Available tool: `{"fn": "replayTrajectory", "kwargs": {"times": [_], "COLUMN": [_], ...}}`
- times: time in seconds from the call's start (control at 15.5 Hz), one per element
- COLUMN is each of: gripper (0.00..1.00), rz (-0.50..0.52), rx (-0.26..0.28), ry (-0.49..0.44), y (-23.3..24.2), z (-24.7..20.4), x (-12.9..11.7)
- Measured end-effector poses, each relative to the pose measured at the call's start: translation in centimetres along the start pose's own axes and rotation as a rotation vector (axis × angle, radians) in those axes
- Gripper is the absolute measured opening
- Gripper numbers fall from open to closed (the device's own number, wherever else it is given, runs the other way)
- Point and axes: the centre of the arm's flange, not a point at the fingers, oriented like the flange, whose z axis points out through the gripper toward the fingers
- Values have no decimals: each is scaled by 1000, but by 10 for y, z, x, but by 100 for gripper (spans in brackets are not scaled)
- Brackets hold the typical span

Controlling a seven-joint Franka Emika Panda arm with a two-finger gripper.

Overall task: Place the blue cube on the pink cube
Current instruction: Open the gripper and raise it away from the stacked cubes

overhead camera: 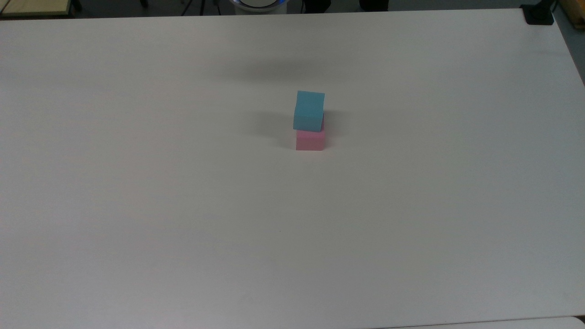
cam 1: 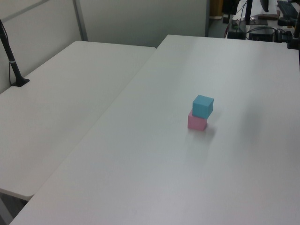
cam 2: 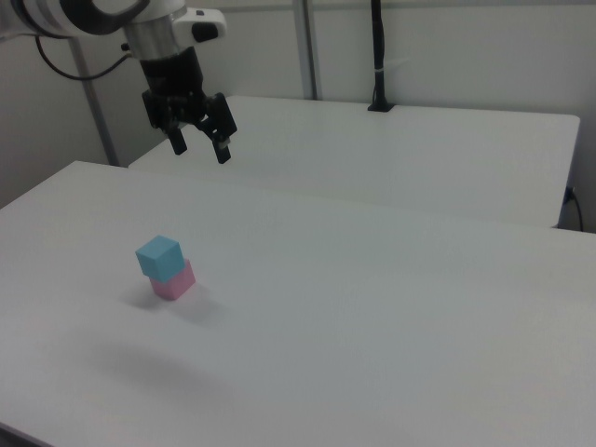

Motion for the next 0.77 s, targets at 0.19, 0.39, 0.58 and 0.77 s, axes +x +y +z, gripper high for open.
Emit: {"fn": "replayTrajectory", "kwargs": {"times": [0.19,0.39,0.58,0.77], "gripper": [100,100,100,100], "rz": [50,57,-10,-26], "rx": [60,76,76,75], "ry": [16,23,25,26], "y": [18,20,19,22], "z": [-8,-9,-9,-9], "x": [-5,-5,-5,-5]}}
